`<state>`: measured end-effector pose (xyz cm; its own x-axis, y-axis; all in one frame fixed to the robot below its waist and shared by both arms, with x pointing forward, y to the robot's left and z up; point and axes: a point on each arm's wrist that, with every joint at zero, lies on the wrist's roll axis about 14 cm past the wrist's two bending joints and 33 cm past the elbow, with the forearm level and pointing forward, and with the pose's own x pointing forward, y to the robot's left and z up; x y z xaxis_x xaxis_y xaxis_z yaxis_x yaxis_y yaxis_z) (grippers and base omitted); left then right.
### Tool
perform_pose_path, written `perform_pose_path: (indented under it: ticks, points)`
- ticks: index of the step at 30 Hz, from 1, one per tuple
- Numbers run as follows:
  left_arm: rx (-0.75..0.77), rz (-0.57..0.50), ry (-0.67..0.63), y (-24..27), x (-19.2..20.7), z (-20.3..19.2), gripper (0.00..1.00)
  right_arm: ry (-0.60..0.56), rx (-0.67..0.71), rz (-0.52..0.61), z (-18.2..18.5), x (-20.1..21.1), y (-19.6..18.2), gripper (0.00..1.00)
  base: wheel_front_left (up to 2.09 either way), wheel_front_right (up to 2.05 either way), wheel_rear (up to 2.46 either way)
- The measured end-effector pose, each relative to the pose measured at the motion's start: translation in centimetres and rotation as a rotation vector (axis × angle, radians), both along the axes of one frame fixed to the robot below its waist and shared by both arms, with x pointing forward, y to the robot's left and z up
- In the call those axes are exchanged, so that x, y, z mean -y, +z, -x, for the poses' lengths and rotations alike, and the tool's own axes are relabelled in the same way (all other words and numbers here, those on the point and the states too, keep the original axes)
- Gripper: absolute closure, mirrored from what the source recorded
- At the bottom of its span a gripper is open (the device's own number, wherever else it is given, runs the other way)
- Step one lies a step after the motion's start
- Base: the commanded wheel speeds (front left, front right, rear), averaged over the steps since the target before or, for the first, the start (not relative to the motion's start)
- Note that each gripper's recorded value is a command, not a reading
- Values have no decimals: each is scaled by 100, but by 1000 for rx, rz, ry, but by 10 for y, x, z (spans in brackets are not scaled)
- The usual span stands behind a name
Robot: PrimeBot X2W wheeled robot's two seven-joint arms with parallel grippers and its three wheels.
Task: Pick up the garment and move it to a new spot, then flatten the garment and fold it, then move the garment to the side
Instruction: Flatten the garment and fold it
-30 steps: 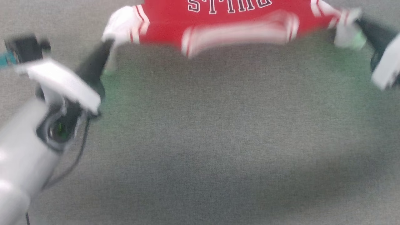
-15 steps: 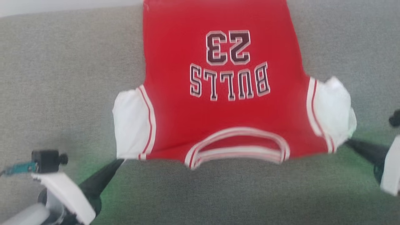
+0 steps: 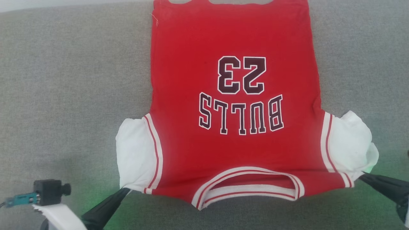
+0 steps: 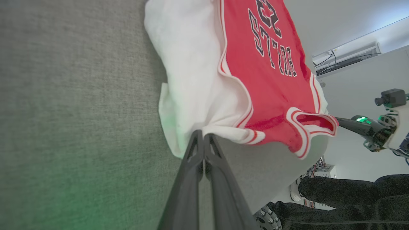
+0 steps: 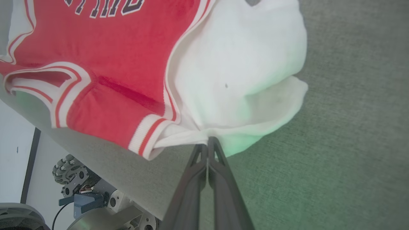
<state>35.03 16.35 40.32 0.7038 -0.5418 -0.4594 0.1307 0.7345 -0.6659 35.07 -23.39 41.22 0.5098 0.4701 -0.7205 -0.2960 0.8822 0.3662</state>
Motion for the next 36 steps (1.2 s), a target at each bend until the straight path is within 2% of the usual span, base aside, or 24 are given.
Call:
perform_pose_path:
  ticks: [17, 18, 19, 20, 25, 29, 32, 36]
  points:
    - [-69, -51, -42, -48, 20, -8, 100, 92, -72, 97, -3, -23, -52, 100, 0, 0, 0]
    - [-69, -49, -42, -48, 21, -9, 100, 92, -63, 100, -4, -24, -52, 97, 0, 0, 0]
    - [-69, -48, -44, -49, 22, -10, 100, 90, -48, 101, -7, -24, -51, 65, 0, 0, 0]
    - [-68, -48, -46, -49, 23, -10, 100, 86, -35, 100, -8, -25, -49, 0, 0, 0, 0]
    - [-53, -46, -60, -48, 27, -13, 100, 80, 5, 87, -12, -26, -34, 0, 0, 0, 0]
    - [-37, -35, -66, -45, 31, -14, 100, 75, 35, 106, -22, -11, -9, 0, 0, 0, 0]
    - [-24, -21, -68, -42, 34, -15, 100, 75, 99, 70, -46, -12, 24, 0, 0, 0, 0]
    - [-9, -7, -67, -39, 38, -19, 100, 45, 220, 87, -94, 1, 63, 0, 0, 0, 0]
